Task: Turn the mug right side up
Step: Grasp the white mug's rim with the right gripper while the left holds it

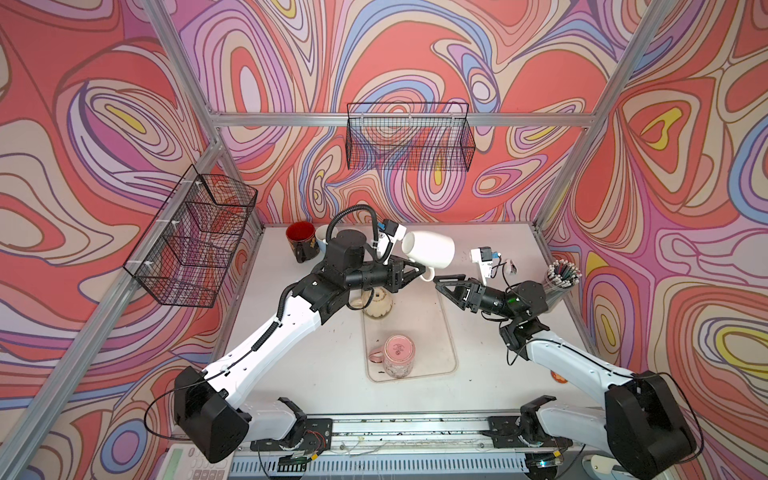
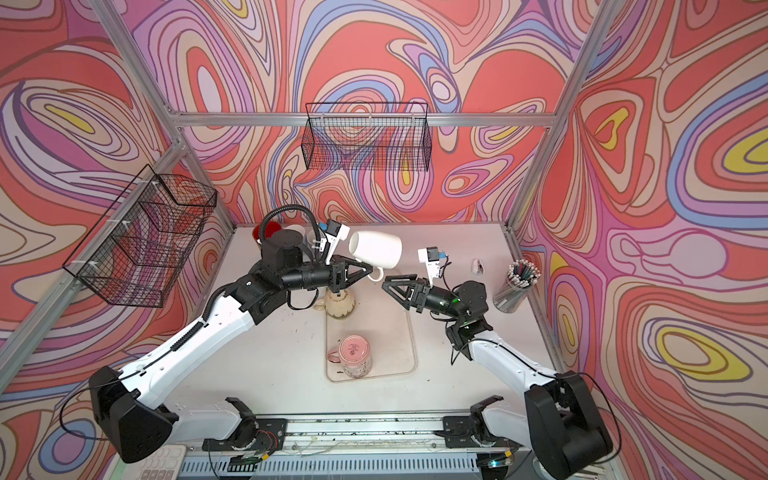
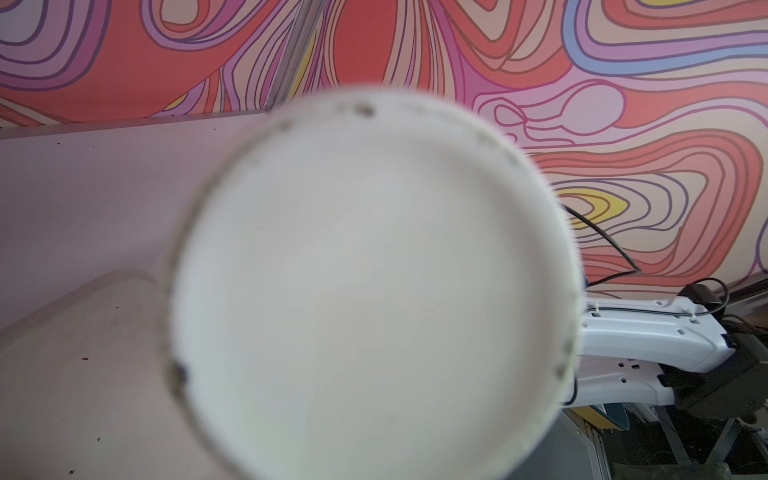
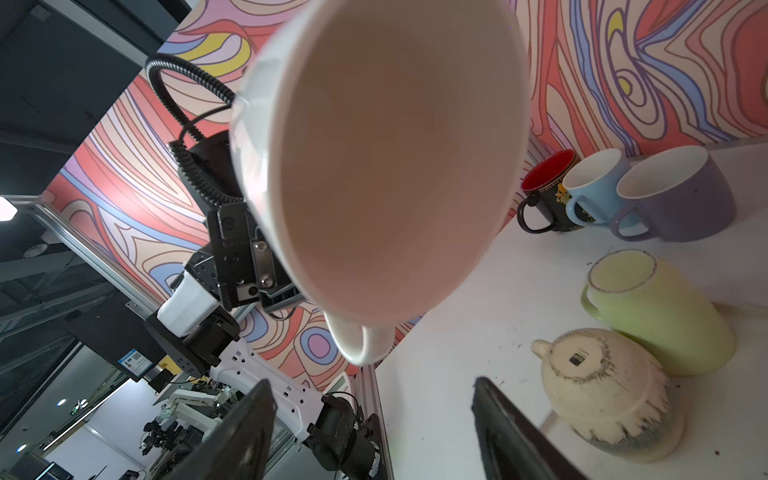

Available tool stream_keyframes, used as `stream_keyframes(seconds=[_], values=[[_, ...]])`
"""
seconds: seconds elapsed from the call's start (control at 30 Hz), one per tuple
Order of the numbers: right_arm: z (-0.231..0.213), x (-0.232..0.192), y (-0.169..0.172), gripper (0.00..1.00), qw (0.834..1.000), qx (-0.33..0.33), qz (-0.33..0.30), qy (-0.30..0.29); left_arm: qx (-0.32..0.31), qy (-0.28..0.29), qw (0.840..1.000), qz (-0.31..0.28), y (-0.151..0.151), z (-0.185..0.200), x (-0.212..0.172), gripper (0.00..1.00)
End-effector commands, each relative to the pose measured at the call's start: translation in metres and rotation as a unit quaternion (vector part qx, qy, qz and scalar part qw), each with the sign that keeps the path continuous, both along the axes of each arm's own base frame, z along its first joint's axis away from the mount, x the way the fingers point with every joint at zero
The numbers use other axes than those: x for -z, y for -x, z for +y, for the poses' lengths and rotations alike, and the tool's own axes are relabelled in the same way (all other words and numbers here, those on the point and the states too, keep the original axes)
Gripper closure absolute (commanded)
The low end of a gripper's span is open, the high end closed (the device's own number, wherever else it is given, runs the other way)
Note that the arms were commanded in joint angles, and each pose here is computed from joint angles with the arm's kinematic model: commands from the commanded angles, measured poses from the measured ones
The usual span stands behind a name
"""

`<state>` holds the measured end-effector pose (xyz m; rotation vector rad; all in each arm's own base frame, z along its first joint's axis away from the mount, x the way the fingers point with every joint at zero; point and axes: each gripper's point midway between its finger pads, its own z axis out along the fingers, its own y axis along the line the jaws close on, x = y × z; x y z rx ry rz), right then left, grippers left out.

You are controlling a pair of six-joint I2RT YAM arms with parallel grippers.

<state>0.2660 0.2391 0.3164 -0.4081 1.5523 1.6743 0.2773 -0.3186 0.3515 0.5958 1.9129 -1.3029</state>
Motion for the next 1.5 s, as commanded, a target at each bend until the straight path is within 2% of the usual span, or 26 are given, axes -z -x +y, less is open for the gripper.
stream_keyframes(seconds=[0.0,0.1,0.47,0.7,1.0,1.17,1.23,1.3,1.47], values=[[0.001,-0.020,0.002,0.30,0.999,-0.021,-0.026,-0.027,0.015,0.064,0.996,-0.056,0.002,-0.002,-0.041,1.00],[0.003,-0.023,-0.004,0.38,0.998,-0.030,-0.024,-0.040,0.021,0.072,0.996,-0.047,0.002,-0.005,-0.036,1.00],[0.010,-0.017,-0.023,0.54,0.997,-0.041,-0.010,-0.061,0.014,0.079,0.996,-0.034,-0.004,-0.004,-0.015,1.00],[0.012,-0.015,-0.031,0.81,0.996,-0.053,0.005,-0.078,0.007,0.081,0.997,-0.016,-0.014,-0.006,0.006,1.00],[0.013,-0.014,-0.034,1.00,0.996,-0.051,0.005,-0.077,0.007,0.071,0.997,0.008,-0.023,-0.013,0.028,1.00],[0.012,-0.017,-0.033,1.00,0.996,-0.052,0.002,-0.079,0.007,0.070,0.997,0.016,-0.027,-0.015,0.035,1.00],[0.012,-0.017,-0.033,0.87,0.995,-0.054,0.003,-0.079,0.007,0.073,0.997,0.018,-0.028,-0.016,0.036,1.00],[0.014,-0.019,-0.032,0.78,0.995,-0.060,0.004,-0.078,0.008,0.078,0.997,0.021,-0.029,-0.017,0.037,1.00],[0.014,-0.022,-0.031,0.73,0.995,-0.066,0.003,-0.078,0.009,0.079,0.996,0.028,-0.032,-0.020,0.044,1.00]])
